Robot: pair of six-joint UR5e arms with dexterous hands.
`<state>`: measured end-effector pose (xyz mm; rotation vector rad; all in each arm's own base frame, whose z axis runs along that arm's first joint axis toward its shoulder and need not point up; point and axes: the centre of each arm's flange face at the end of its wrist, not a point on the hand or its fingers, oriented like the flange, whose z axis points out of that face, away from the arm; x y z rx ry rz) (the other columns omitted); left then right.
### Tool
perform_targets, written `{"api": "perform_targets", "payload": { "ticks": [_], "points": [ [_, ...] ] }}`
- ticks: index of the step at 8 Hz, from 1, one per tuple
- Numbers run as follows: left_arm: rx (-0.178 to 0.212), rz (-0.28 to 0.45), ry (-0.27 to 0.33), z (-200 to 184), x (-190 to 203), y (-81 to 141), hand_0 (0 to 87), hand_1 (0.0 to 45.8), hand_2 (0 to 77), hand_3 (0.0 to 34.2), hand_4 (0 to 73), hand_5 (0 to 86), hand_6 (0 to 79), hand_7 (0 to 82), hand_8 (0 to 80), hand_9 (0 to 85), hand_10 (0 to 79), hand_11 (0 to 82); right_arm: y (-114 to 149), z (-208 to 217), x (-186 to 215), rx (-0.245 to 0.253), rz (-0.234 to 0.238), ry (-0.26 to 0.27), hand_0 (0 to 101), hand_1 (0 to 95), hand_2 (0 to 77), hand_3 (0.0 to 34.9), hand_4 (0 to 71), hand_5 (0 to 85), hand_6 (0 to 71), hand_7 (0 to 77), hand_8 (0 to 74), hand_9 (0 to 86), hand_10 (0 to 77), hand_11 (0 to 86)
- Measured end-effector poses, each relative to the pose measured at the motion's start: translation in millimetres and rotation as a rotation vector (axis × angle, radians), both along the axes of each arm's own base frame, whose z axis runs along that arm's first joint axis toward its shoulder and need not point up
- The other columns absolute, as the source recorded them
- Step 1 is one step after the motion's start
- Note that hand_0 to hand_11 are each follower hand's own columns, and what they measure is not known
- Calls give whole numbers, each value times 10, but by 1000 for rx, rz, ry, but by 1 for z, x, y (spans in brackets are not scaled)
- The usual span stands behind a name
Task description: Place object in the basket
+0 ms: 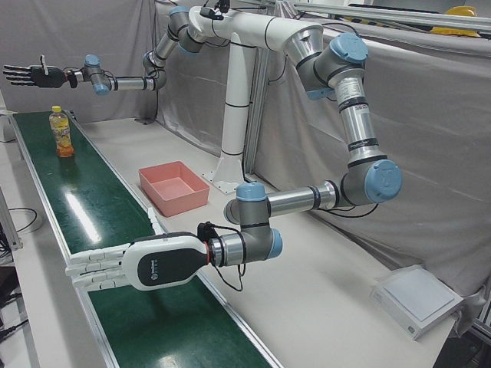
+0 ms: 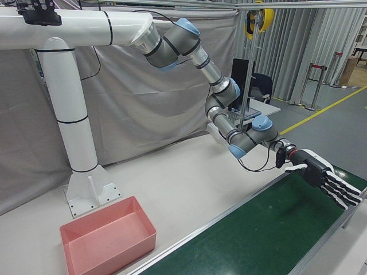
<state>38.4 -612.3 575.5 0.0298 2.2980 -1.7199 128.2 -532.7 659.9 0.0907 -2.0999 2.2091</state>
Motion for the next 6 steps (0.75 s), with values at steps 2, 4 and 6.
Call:
{"api": "perform_targets", "payload": {
  "ticks": [2,4,6],
  "points": [
    [0,-3,1,2,-2,1,507,153,5,0,11,16,5,5,0,5,33,71,0,0,0,0,0,0,2,0,5,2,0,0,0,5,0,0,0,0],
    [-17,-11,-3,20,-8,14,505,153,5,0,11,16,5,5,0,5,33,71,0,0,0,0,0,0,3,0,5,2,0,0,0,5,0,0,0,0],
    [-29,-33,-7,31,-23,22,504,153,5,0,11,16,5,5,0,5,33,82,0,0,0,0,0,0,2,0,5,2,0,0,0,5,0,0,0,0]
  ]
}}
